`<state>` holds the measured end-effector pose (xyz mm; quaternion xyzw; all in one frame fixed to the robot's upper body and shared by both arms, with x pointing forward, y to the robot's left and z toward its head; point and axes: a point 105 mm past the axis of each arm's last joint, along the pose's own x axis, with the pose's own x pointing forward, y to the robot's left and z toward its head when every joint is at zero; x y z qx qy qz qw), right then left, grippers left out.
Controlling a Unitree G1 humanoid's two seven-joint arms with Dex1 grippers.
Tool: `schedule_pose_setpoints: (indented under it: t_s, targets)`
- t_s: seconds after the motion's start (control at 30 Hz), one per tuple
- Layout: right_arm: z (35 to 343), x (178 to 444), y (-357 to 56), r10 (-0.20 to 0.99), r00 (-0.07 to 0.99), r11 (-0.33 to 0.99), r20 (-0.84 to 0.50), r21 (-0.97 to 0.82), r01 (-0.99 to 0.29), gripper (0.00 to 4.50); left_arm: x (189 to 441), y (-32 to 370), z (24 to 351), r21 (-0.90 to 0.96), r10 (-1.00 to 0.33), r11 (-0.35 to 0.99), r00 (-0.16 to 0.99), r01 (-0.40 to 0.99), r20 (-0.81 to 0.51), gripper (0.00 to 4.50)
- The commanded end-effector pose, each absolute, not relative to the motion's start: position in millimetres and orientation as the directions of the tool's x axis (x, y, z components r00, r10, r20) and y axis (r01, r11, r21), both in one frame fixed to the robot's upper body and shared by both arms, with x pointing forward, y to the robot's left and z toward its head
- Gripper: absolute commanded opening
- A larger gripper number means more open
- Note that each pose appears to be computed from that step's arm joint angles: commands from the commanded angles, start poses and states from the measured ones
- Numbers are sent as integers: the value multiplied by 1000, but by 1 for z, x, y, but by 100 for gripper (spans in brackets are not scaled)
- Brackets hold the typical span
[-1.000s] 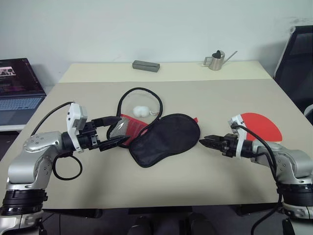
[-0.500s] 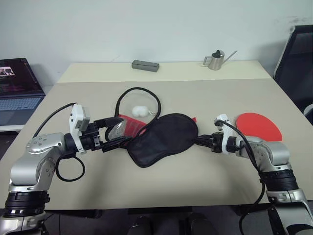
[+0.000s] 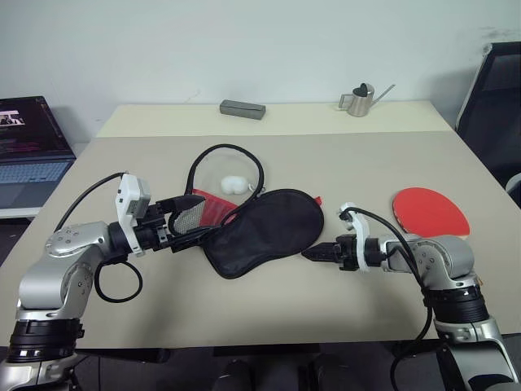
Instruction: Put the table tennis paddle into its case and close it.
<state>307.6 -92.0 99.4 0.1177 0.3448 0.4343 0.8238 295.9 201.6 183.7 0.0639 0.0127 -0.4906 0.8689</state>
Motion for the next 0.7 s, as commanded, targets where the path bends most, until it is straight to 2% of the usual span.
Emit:
schedule_pose_setpoints:
  t_s: [0.03,0.07,0.2,0.23,0.43,0.7]
  targets:
    - [109,306,-89,804,412,590,-428,489,-643,271,295,197,192,137,-857,499,511,855,-67,450]
    - [109,306,-89,801,418,595,-429,490,-637,290,295,197,192,137,-857,499,511,856,-67,450]
    - [106,307,-94,772,447,633,-451,487,-602,428,295,197,192,138,-857,499,511,855,-67,450]
    - [105,308,-97,761,458,647,-460,482,-590,448,295,197,192,139,-857,499,511,855,-68,450]
    - [101,321,-103,699,534,715,-476,465,-522,448,296,198,191,138,-856,501,513,854,-68,450]
    - [106,321,-77,749,511,661,-422,542,-520,448,297,199,191,139,-852,507,519,851,-66,450]
